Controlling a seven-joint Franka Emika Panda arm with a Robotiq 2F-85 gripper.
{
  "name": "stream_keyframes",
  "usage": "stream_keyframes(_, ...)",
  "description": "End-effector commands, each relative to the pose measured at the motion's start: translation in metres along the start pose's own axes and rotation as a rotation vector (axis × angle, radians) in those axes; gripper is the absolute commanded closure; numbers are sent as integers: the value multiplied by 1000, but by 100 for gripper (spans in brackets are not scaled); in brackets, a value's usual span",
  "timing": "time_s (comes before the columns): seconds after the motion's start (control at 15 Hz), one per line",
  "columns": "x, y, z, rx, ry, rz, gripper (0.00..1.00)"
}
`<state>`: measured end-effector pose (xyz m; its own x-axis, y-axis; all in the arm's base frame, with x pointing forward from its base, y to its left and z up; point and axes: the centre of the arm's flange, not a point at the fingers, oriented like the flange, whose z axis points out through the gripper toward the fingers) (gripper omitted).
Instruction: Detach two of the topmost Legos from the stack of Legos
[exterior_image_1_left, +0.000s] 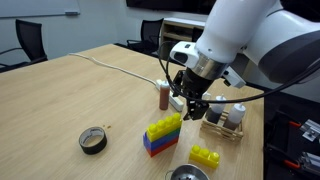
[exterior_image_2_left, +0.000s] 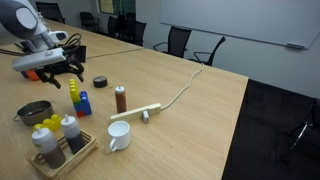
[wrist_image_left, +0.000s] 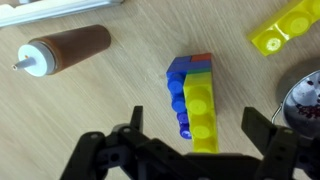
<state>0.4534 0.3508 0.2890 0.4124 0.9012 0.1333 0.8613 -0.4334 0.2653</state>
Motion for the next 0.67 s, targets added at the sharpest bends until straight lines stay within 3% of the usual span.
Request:
stream_keyframes(0.0, 4, 0, 14, 31, 2, -20, 0)
stream_keyframes(0.53, 7, 0, 44, 40, -2, -7, 0)
stream_keyframes(0.6, 7, 2, 45, 43, -2, -5, 4)
